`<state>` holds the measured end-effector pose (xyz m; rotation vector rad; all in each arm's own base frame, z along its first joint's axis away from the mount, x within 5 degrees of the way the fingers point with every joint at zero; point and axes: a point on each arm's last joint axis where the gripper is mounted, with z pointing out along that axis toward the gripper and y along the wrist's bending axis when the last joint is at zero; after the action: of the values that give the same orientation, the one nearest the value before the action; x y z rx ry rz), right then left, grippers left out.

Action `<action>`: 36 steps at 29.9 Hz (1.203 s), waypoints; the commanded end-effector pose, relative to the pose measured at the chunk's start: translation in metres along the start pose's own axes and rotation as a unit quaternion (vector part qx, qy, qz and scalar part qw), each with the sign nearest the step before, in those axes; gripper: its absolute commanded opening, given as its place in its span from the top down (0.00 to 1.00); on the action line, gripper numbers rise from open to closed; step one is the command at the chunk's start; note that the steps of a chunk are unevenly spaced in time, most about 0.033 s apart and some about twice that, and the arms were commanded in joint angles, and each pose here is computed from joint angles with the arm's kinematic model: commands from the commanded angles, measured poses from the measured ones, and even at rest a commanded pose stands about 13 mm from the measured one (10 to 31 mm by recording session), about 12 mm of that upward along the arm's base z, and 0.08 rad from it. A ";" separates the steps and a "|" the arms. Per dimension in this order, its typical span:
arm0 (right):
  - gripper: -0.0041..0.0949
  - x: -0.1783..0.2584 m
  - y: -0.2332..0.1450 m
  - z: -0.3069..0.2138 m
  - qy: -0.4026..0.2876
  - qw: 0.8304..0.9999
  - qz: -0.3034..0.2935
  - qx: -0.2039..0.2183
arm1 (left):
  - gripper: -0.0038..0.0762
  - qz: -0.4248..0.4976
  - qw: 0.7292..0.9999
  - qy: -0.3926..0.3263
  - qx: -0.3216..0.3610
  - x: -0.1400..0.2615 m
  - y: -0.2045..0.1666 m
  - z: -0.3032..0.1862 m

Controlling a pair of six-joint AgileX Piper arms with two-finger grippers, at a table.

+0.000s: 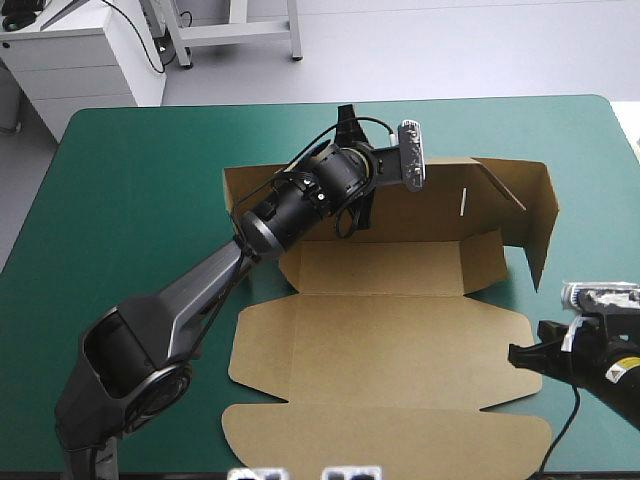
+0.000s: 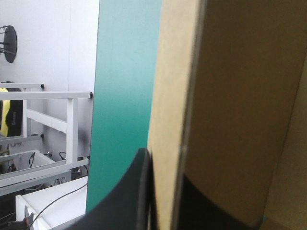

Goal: Fold the box

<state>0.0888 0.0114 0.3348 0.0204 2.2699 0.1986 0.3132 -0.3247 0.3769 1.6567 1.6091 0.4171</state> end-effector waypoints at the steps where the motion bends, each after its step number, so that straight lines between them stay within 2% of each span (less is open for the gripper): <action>1: 0.98 -0.033 0.003 -0.009 -0.055 0.998 0.006 -0.001 | 0.96 -0.020 0.998 -0.026 -0.048 0.001 0.014 -0.027; 6: 0.98 -0.063 0.004 -0.010 -0.063 0.998 0.006 -0.003 | 0.96 -0.006 0.999 -0.012 -0.032 0.000 -0.003 -0.016; 12: 0.98 -0.103 0.004 0.001 -0.076 0.997 0.009 -0.005 | 0.96 -0.011 0.998 -0.002 -0.059 0.000 -0.011 -0.007; 17: 0.98 -0.143 0.003 0.017 -0.077 0.997 0.011 -0.007 | 0.96 -0.002 0.999 0.008 -0.052 0.003 -0.018 0.000; 26: 0.98 -0.213 -0.002 0.075 -0.052 0.999 0.001 -0.018 | 0.96 -0.005 0.999 0.011 -0.038 0.007 -0.031 0.011; 36: 0.98 -0.254 -0.012 0.161 0.023 0.999 -0.003 -0.038 | 0.96 -0.022 0.999 0.007 -0.034 0.006 -0.032 0.012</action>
<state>0.3713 0.0014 0.4029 -0.0116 2.3764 0.2746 0.3107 -0.3320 0.3314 1.6285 1.5318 0.5448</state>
